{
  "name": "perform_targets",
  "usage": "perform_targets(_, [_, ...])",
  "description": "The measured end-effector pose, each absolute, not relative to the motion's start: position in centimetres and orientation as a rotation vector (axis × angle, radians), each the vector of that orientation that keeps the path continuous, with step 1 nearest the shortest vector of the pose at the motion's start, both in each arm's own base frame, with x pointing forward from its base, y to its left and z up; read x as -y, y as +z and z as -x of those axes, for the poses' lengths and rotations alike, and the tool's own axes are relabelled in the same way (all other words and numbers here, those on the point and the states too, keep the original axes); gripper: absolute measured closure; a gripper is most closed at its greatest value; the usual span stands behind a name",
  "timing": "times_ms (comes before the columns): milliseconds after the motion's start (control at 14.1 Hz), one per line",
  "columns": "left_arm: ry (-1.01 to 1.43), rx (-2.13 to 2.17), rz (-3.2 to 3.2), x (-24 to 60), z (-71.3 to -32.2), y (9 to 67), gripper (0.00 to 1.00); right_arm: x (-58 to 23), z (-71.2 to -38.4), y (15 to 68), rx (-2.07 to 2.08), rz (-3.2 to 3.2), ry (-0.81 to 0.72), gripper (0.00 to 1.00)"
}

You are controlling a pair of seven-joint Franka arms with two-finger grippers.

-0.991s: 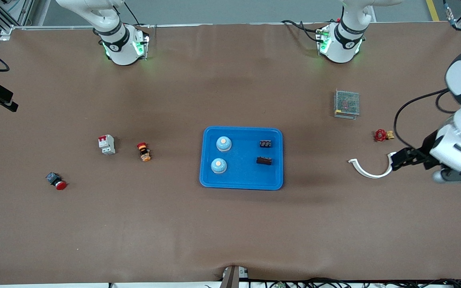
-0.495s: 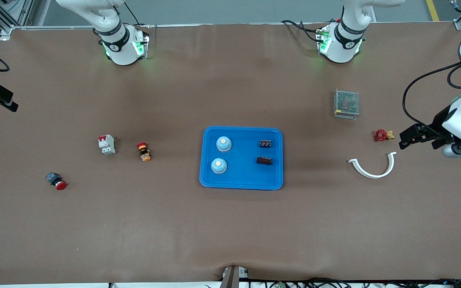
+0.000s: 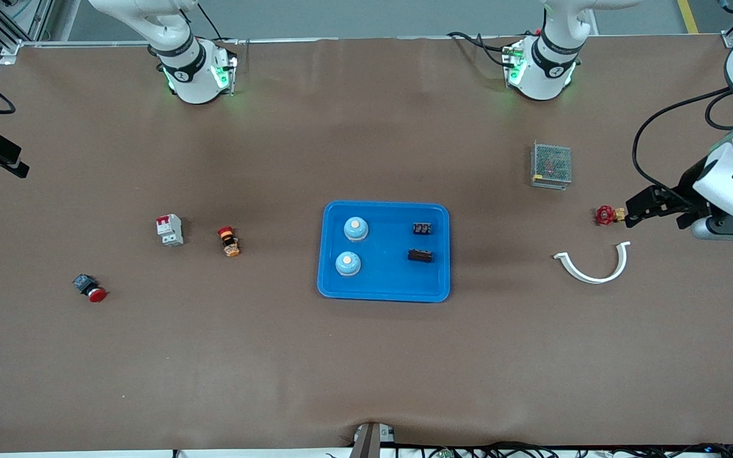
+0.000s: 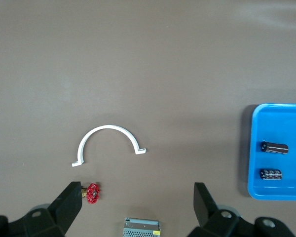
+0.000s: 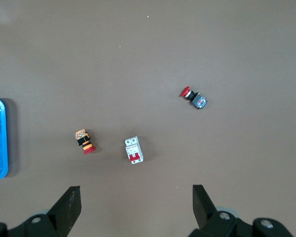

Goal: Place electrolytic capacitor and blue bell in tray

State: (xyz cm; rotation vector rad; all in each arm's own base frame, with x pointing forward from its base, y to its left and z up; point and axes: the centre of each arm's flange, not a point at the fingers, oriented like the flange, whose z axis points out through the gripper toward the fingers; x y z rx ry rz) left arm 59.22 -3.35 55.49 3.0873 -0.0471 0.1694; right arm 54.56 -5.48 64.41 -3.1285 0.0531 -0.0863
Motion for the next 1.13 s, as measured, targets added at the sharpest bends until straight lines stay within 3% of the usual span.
perform_targets(495, [0.109, 0.055, -3.089, 3.7, -57.8, 63.4, 0.00, 5.5, -54.6, 64.4, -0.053, 3.129, -0.086, 0.00])
perform_targets(1132, [0.054, 0.039, -3.092, 3.0, -58.2, 62.8, 0.00, 5.5, -54.6, 64.4, -0.053, 3.129, -0.086, 0.00])
